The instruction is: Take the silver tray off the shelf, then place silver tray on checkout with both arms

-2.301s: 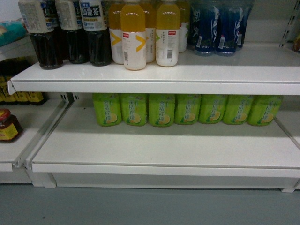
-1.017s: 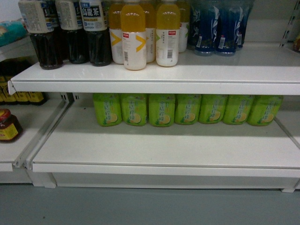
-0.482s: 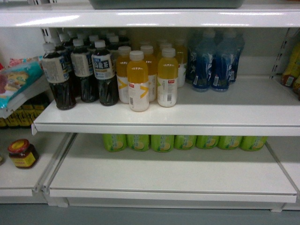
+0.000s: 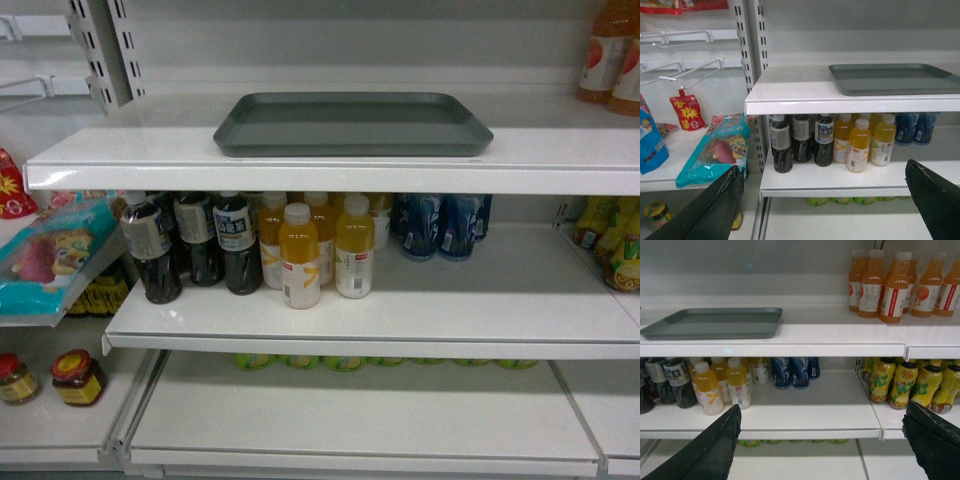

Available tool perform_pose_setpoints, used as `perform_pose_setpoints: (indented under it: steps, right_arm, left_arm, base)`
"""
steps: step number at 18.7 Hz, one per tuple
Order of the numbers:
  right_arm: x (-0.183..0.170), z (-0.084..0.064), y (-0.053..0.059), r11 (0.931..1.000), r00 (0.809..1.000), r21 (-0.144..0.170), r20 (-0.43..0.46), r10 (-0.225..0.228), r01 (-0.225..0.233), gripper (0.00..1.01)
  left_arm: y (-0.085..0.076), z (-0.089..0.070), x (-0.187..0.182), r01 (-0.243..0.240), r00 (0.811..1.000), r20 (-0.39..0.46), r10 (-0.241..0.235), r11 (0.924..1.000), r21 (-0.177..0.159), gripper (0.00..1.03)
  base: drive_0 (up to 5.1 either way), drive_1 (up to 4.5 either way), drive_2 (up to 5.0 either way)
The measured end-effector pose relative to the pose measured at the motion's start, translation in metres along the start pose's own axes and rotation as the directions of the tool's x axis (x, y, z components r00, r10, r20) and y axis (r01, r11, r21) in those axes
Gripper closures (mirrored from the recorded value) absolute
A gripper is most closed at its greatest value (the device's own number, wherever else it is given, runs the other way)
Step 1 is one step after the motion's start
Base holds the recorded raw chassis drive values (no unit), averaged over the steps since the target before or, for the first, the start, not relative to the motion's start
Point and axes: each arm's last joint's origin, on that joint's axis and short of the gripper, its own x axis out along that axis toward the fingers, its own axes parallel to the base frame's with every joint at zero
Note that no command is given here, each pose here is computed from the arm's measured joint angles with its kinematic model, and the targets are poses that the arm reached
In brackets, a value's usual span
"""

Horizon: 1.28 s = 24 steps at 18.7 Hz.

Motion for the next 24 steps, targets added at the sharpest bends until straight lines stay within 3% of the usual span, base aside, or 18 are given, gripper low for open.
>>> perform_pose_setpoints:
  steps: [6, 24]
  right_arm:
    - [0.0, 0.0001, 0.0, 1.0, 1.0, 0.0, 0.001, 0.0, 0.0, 0.03]
    - [0.0, -0.0001, 0.0, 1.0, 1.0, 0.0, -0.002, 0.0, 0.0, 0.03]
  left_arm:
    - [0.0, -0.0001, 0.0, -0.001, 1.0, -0.001, 0.001, 1.0, 0.0, 0.05]
    - [0.0, 0.0, 0.0, -0.001, 1.0, 0.0, 0.001, 1.0, 0.0, 0.05]
  base:
    - [0.0, 0.0, 0.0]
    - [0.0, 4.31, -4.4]
